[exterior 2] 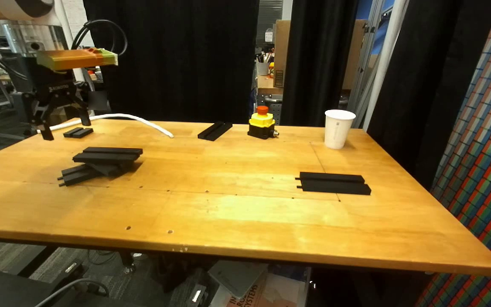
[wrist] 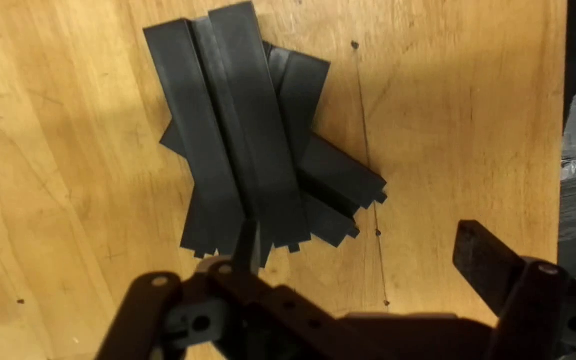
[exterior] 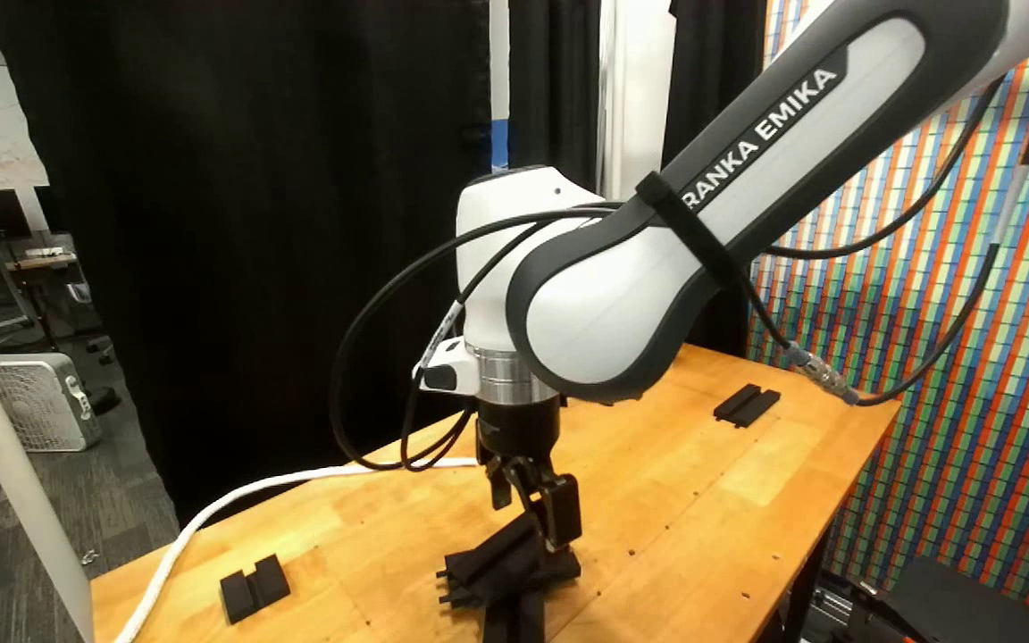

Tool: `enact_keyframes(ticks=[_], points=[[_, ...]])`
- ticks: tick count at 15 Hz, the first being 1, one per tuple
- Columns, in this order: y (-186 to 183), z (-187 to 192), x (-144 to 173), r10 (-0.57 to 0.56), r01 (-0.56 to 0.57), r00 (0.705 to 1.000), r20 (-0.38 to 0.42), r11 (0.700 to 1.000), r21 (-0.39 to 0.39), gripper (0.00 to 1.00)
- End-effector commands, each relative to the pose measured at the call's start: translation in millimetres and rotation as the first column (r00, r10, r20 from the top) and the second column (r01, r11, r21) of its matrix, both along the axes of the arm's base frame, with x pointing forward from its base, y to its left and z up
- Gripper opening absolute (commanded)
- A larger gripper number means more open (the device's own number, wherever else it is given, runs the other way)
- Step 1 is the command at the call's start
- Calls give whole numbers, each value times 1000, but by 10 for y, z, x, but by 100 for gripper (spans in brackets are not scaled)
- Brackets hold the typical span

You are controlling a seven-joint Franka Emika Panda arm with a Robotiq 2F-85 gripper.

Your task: Connect three black boards together

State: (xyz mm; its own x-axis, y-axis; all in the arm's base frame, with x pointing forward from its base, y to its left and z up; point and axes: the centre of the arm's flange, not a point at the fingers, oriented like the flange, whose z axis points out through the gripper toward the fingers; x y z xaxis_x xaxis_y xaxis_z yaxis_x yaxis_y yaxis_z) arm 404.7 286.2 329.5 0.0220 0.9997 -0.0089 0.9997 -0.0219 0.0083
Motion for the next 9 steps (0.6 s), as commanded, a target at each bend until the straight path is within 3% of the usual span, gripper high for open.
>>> enact_keyframes(ticks=[1,9], points=[[163,-110,74,69,-71,997,41,997,34,100],[110,-488,199,199,-201,978,59,979,27,100]])
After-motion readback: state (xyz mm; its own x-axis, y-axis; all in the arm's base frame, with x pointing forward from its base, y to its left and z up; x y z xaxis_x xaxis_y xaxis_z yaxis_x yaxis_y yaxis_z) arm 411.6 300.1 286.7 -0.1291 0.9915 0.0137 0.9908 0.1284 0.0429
